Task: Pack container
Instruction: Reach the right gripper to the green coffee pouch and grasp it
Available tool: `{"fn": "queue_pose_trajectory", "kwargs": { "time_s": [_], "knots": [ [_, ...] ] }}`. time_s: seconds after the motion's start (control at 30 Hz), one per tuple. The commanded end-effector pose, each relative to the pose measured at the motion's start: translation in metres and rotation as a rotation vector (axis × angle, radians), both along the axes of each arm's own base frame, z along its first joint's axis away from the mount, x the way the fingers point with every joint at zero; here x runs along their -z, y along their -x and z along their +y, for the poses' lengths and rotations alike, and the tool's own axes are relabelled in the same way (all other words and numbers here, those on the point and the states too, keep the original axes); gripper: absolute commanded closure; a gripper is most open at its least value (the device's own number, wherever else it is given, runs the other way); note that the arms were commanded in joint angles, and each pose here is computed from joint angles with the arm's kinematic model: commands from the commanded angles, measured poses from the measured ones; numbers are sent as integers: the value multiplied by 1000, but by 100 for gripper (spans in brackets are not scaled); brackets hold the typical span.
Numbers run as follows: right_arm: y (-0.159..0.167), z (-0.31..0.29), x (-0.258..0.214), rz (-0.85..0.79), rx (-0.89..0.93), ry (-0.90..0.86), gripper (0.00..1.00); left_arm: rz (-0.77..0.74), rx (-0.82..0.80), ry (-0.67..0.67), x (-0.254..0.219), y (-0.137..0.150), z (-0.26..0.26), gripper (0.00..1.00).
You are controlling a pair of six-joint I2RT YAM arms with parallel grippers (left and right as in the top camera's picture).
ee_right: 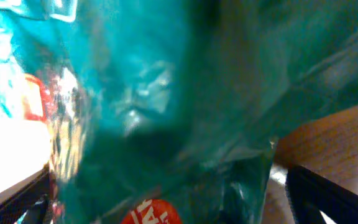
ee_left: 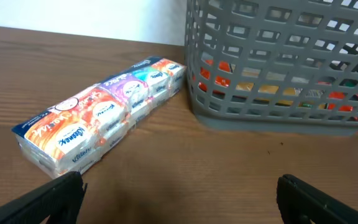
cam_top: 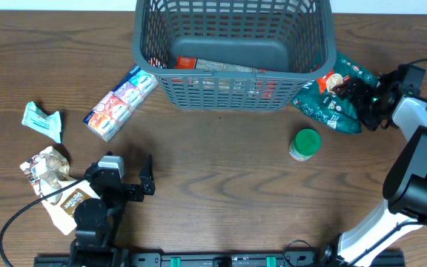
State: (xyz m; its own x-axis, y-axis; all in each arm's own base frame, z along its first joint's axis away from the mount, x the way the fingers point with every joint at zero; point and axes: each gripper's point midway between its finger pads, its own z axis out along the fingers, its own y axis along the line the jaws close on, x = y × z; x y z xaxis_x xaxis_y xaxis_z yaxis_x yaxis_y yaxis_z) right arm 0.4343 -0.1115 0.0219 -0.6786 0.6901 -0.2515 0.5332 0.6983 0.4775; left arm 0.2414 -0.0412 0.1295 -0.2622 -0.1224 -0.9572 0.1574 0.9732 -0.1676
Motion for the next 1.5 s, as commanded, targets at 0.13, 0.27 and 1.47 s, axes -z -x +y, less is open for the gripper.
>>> {"fn": "queue_pose_trajectory", "kwargs": {
  "time_s": [0.13, 0.27, 1.47],
  "knots": [
    [29, 12, 47, 108, -4, 75, 12, 40, 12, 7, 12, 2, -2, 2],
    [34, 17, 59, 96, -11, 67, 23, 40, 11, 7, 12, 2, -2, 2],
    [-5, 26, 21, -127, -51, -76, 99, 40, 11, 7, 12, 2, -2, 1]
  ]
}}
